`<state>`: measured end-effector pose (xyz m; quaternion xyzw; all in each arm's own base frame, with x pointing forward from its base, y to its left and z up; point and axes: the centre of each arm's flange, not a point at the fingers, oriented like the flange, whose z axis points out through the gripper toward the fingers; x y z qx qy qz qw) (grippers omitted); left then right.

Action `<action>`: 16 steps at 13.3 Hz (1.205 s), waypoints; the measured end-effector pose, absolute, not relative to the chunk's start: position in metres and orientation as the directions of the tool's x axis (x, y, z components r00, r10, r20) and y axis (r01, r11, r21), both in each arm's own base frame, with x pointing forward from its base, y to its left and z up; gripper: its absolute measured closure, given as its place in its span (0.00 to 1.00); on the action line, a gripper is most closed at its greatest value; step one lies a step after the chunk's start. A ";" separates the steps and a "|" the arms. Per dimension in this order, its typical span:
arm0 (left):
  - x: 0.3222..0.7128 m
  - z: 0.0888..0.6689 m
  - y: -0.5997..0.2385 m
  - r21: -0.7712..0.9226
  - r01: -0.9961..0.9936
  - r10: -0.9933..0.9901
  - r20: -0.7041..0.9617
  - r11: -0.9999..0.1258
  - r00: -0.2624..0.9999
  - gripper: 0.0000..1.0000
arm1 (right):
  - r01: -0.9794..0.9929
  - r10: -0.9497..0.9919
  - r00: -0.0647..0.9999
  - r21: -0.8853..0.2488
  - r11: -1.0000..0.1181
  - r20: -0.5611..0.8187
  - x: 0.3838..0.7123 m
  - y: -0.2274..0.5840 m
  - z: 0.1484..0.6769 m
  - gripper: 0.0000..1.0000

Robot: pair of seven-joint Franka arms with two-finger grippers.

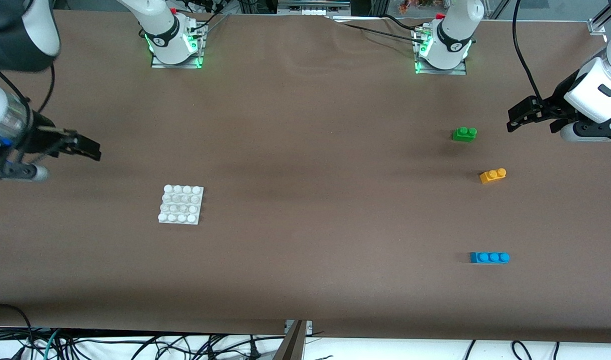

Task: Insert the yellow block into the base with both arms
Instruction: 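Reach the right gripper down to the white base plate and grasp it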

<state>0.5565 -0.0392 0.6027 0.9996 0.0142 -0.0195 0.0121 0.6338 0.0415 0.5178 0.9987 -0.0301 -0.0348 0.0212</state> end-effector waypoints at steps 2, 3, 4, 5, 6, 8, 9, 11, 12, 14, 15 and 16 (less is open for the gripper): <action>0.557 0.603 -0.039 0.024 0.029 0.028 -0.039 -0.999 0.999 0.00 | -0.052 -0.056 0.996 0.052 -0.997 -0.076 0.657 0.051 0.462 0.01; 0.557 0.603 -0.039 0.024 0.029 0.028 -0.039 -0.999 0.999 0.00 | -0.066 -0.070 0.995 0.055 -0.996 -0.074 0.665 0.058 0.434 0.00; 0.557 0.603 -0.039 0.024 0.029 0.028 -0.039 -0.999 0.999 0.00 | -0.102 -0.105 0.993 0.057 -0.993 -0.057 0.670 0.065 0.406 0.00; 0.557 0.603 -0.039 0.024 0.029 0.028 -0.039 -0.999 0.999 0.00 | -0.133 -0.135 0.990 0.054 -0.990 -0.033 0.673 0.072 0.377 0.00; 0.557 0.603 -0.039 0.024 0.029 0.028 -0.039 -0.999 0.999 0.00 | -0.154 -0.155 0.988 0.050 -0.987 -0.016 0.674 0.081 0.347 0.01; 0.557 0.603 -0.039 0.024 0.029 0.028 -0.039 -0.999 0.999 0.00 | -0.195 -0.196 0.981 0.039 -0.980 -0.012 0.673 0.091 0.296 0.01; 0.557 0.603 -0.039 0.024 0.029 0.028 -0.040 -0.999 0.999 0.00 | -0.216 -0.217 0.976 0.025 -0.976 -0.023 0.673 0.092 0.276 0.01; 0.557 0.602 -0.039 0.024 0.029 0.028 -0.040 -0.999 0.999 0.00 | -0.250 -0.250 0.967 0.007 -0.968 -0.044 0.673 0.089 0.252 0.01; 0.557 0.602 -0.039 0.024 0.029 0.028 -0.040 -0.999 0.999 0.00 | -0.265 -0.265 0.963 0.000 -0.964 -0.055 0.673 0.086 0.246 0.01; 0.557 0.602 -0.039 0.024 0.029 0.028 -0.040 -0.999 0.999 0.00 | -0.292 -0.291 0.954 -0.006 -0.956 -0.066 0.673 0.075 0.241 0.01; 0.557 0.602 -0.039 0.024 0.029 0.028 -0.040 -0.999 0.999 0.00 | -0.300 -0.299 0.951 -0.005 -0.954 -0.073 0.672 0.070 0.238 0.01; 0.557 0.602 -0.039 0.024 0.029 0.028 -0.040 -0.999 0.999 0.00 | -0.306 -0.304 0.949 -0.002 -0.952 -0.080 0.670 0.066 0.233 0.01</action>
